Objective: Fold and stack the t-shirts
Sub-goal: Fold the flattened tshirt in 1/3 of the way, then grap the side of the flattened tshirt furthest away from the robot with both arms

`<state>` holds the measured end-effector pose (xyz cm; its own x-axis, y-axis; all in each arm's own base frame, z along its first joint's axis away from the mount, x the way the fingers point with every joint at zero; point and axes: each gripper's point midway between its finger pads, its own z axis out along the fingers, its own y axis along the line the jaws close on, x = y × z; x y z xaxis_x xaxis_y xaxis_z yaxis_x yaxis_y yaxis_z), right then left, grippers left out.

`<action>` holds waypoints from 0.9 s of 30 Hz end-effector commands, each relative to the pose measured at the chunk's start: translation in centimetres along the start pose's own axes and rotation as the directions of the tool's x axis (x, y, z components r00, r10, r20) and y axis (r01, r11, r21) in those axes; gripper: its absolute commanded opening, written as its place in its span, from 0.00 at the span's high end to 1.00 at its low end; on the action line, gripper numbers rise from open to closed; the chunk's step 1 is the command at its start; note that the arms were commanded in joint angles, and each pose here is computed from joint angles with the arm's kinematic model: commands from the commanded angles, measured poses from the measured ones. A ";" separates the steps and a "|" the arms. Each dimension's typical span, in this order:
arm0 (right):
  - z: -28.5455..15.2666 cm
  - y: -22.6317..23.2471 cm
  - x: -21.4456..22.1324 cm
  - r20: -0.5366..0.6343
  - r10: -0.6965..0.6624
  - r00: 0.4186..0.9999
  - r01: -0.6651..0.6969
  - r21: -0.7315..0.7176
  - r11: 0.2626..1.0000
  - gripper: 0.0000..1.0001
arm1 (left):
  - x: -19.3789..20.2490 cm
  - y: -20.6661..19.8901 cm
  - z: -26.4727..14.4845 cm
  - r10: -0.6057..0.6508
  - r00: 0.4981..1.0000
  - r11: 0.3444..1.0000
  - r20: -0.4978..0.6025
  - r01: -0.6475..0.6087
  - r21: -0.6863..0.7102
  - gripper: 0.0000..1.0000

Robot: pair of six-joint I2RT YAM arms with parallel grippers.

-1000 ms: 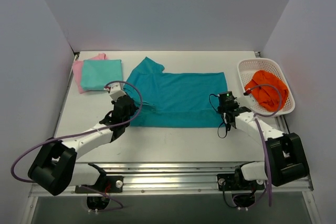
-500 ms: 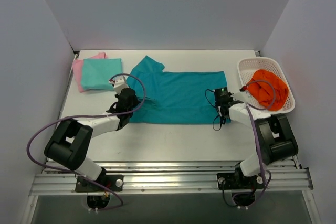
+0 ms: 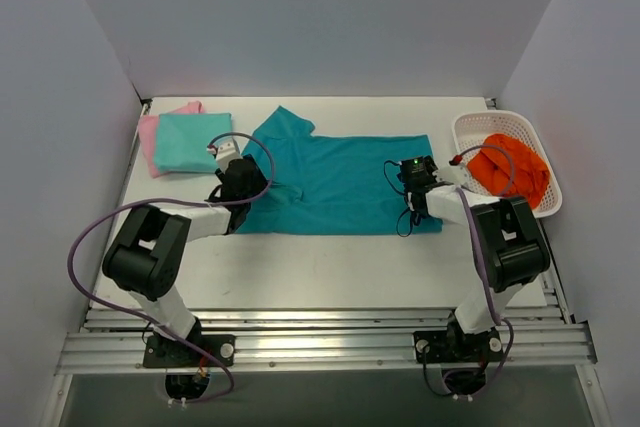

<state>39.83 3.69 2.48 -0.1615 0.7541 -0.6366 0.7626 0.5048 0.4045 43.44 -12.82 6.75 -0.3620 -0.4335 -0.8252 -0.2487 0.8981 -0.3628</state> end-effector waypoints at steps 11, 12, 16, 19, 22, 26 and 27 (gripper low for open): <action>-7.8 6.8 -8.9 0.182 -0.024 0.983 0.049 -0.134 0.990 0.13 | -15.0 -7.5 -2.8 -0.062 0.979 0.990 0.197 0.035 0.136 0.12; -8.4 8.3 -9.7 0.192 -0.015 0.981 0.051 -0.182 0.982 0.12 | -15.7 -8.2 -2.4 -0.040 0.979 0.988 0.200 0.009 0.156 0.12; -9.9 12.6 -12.1 0.200 -0.038 0.979 0.092 -0.266 0.960 0.12 | -21.1 -11.5 0.4 -0.043 0.971 0.967 0.236 -0.018 0.254 0.12; -10.3 14.3 -12.7 0.202 -0.060 0.978 0.119 -0.294 0.948 0.12 | -19.6 -11.0 5.4 -0.004 0.991 0.959 0.136 -0.035 0.282 0.13; -9.9 14.7 -12.4 0.195 -0.084 0.977 0.144 -0.315 0.938 0.12 | -19.5 -10.0 9.8 -0.014 0.996 0.954 0.090 -0.014 0.300 0.14; -8.9 14.5 -11.9 0.169 -0.104 0.980 0.156 -0.330 0.931 0.12 | -17.6 -9.3 15.3 -0.016 1.000 0.927 -0.006 0.017 0.375 0.16; -8.5 14.3 -11.9 0.166 -0.104 0.981 0.155 -0.331 0.931 0.12 | -17.5 -8.7 16.3 -0.017 1.000 0.924 -0.014 0.021 0.382 0.16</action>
<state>46.92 5.84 22.36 -0.0975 0.6378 -0.7640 0.4942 0.6974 0.5190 65.41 -11.10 18.54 -0.2814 -0.4621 -0.8410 0.0101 0.8749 -0.4842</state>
